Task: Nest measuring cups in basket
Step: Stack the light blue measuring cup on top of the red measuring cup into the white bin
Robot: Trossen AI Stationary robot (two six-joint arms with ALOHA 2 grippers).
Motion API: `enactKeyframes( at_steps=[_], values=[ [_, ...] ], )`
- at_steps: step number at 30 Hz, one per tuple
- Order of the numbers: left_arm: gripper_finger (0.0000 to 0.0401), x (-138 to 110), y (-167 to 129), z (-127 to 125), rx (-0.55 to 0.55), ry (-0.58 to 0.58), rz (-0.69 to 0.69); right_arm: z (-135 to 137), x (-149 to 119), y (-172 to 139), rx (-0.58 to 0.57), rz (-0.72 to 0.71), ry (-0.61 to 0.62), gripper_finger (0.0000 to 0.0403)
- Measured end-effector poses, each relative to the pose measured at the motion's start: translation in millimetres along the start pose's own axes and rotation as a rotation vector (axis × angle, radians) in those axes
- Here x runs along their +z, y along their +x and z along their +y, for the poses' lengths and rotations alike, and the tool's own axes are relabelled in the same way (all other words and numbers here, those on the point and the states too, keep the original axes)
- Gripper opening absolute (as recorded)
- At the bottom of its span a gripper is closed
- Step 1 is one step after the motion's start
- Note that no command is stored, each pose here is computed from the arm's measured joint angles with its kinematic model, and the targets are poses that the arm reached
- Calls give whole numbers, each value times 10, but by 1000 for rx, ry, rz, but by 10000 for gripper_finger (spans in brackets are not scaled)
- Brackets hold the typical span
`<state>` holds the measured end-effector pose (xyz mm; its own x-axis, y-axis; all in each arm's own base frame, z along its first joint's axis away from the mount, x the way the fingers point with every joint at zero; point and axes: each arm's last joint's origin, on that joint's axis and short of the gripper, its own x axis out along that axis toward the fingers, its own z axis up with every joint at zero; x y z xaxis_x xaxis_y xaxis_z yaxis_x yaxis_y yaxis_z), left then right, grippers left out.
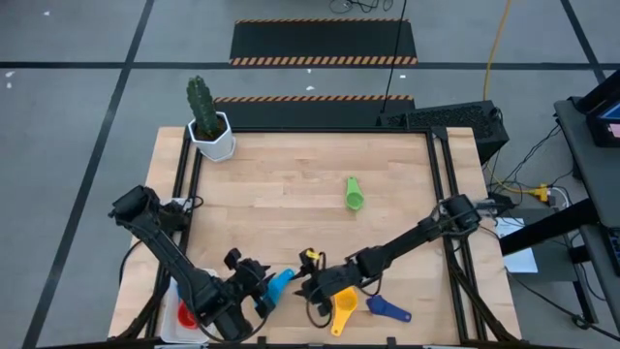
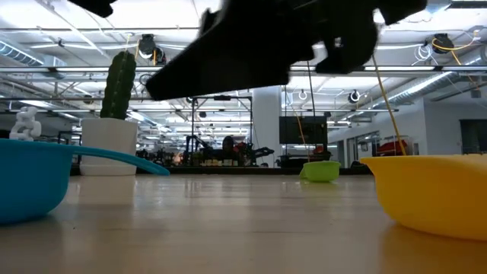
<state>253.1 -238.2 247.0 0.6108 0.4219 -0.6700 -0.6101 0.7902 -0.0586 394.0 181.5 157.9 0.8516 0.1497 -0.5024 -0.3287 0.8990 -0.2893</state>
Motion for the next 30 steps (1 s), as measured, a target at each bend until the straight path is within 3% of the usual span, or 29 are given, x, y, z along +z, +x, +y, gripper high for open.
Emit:
enactKeyframes(
  at_steps=[6,17,22,30],
  values=[
    [106,-107,73,23,-1,-9,2,40,-32,176,-32,10,-49,191],
    [106,-131,92,74,34,25,15,-16,-273,361,-76,81,-91,273],
    [106,-116,110,80,41,26,15,-42,-302,390,-109,94,-225,262],
    [106,-102,124,85,47,20,11,-128,-370,456,-85,92,-335,214]
  ],
)
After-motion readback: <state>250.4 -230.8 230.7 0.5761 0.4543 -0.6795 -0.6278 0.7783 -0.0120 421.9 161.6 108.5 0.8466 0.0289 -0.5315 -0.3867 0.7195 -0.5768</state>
